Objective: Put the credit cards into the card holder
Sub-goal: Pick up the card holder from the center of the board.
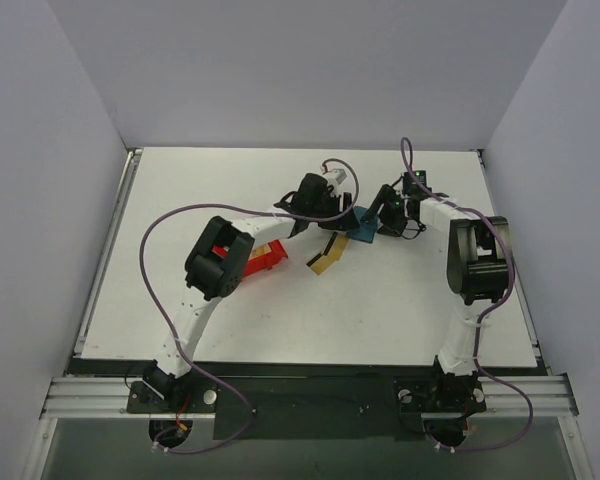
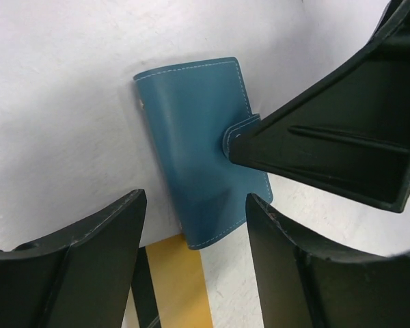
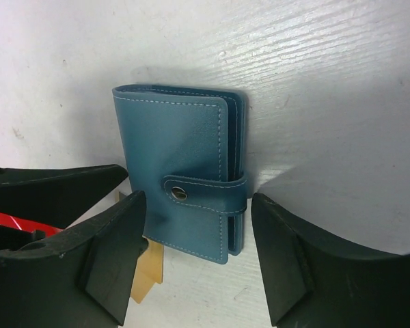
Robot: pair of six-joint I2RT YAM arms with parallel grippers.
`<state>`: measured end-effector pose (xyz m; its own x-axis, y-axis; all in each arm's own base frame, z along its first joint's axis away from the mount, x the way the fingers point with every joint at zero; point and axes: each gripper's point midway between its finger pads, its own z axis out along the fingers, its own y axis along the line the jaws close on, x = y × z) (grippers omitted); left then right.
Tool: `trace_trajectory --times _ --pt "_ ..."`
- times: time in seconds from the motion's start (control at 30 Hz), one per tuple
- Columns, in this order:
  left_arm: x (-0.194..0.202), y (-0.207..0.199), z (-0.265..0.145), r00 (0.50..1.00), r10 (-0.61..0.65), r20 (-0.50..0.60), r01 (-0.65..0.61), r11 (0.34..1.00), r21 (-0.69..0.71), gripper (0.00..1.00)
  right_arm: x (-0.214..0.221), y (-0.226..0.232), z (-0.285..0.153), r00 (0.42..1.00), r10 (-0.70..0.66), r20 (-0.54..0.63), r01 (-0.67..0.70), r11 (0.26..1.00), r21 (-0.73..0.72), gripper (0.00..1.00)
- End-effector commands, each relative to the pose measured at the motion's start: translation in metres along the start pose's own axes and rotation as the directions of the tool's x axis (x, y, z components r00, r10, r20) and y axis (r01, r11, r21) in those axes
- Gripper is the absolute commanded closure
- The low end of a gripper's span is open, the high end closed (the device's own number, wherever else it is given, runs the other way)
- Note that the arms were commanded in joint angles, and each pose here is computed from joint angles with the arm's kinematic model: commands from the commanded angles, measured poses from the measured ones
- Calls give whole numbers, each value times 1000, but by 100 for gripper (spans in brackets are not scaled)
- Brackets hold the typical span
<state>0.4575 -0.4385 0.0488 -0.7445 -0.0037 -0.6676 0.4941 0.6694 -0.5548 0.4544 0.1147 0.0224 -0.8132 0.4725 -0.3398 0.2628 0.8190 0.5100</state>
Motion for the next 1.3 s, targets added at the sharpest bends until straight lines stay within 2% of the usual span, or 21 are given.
trace_trajectory --times 0.0,0.27,0.33,0.37,0.5,0.7,0.8,1.1,1.27 --pt "-8 -21 7 1000 0 5 0 998 70 31 1 1 4 999 20 -35 -21 1000 -14 43" --pt "5 -29 16 1000 1 -26 2 993 116 40 5 1 10 998 24 -57 -26 999 -32 57" --pt "6 -30 16 1000 2 -29 2 992 128 43 6 2 10 998 19 -56 -21 999 -36 66" --pt "8 -31 16 999 1 -33 4 991 131 44 6 2 10 998 20 -55 -22 999 -39 75" --pt "7 -35 14 1000 3 -29 2 988 154 47 9 1 5 998 25 -53 -27 999 -44 99" --pt "-4 -48 2 1000 4 -4 -3 984 177 49 -4 11 -12 999 14 31 -10 994 -112 100" --pt "-13 -55 -10 1000 4 22 -8 982 186 48 -10 20 -34 997 10 81 2 990 -144 100" --pt "-74 -101 -94 981 -29 193 -24 964 266 27 5 34 -88 988 6 157 25 980 -197 100" --pt "-76 -106 -146 969 -44 244 -24 963 269 16 22 44 -118 984 -52 169 90 971 -224 100"
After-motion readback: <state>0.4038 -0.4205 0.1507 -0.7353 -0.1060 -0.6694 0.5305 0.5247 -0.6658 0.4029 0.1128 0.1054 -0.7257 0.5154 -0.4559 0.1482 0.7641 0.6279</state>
